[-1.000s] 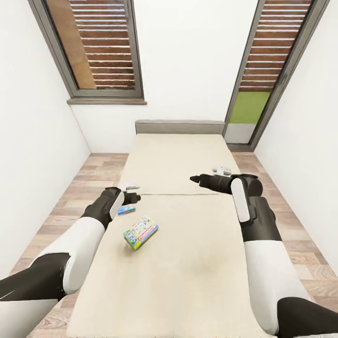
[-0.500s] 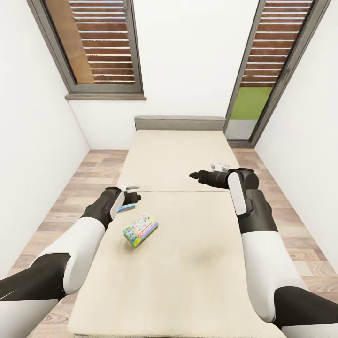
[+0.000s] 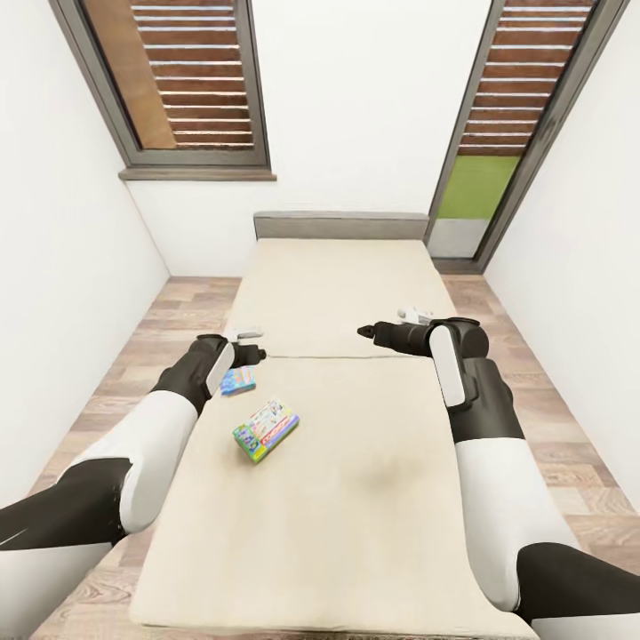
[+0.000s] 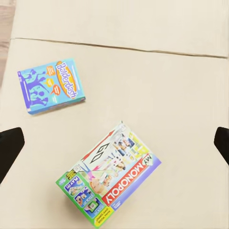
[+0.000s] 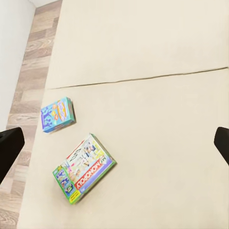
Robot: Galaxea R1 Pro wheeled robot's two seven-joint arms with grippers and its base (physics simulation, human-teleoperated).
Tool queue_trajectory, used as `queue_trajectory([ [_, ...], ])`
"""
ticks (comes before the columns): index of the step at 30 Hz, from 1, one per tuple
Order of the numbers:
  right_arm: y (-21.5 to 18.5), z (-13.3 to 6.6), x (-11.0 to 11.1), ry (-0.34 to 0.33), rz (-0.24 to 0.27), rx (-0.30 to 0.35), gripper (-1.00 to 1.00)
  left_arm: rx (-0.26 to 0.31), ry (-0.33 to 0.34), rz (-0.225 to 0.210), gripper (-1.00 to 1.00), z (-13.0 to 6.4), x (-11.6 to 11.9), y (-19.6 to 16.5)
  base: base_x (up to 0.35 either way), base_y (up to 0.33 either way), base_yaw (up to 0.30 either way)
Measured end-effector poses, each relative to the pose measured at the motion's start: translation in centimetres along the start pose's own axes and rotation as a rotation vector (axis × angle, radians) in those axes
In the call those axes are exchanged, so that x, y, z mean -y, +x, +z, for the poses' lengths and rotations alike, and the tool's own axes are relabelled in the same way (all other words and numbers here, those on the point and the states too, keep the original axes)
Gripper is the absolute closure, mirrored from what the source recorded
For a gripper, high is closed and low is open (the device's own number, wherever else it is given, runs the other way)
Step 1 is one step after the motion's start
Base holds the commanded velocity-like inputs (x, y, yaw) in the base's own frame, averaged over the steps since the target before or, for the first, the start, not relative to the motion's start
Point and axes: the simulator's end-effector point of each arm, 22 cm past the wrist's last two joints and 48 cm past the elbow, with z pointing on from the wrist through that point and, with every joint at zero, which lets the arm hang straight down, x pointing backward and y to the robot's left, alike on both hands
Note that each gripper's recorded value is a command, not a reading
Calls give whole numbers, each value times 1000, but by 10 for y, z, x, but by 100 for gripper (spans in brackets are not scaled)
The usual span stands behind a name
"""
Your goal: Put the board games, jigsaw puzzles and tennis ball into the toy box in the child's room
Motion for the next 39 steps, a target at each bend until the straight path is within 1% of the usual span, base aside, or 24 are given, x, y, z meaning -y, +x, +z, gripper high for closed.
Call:
queue_trajectory([
  [10,6,7,3,-2,6,-11,-100,24,1,2,-100,0,2,-25,0,0,0],
  [13,6,8,3,-5,8,-8,-100,25,2,2,-100,1,4,-27,0,0,0],
  [24,10,15,2,-12,10,-16,-100,13,3,2,-100,11,5,-20,0,0,0],
  [30,0,18,0,-16,6,-5,-100,3,4,1,-100,16,6,-14,0,0,0],
  [39,-27,20,-4,-21,-4,23,-100,-11,4,1,-100,24,6,-6,0,0,0],
])
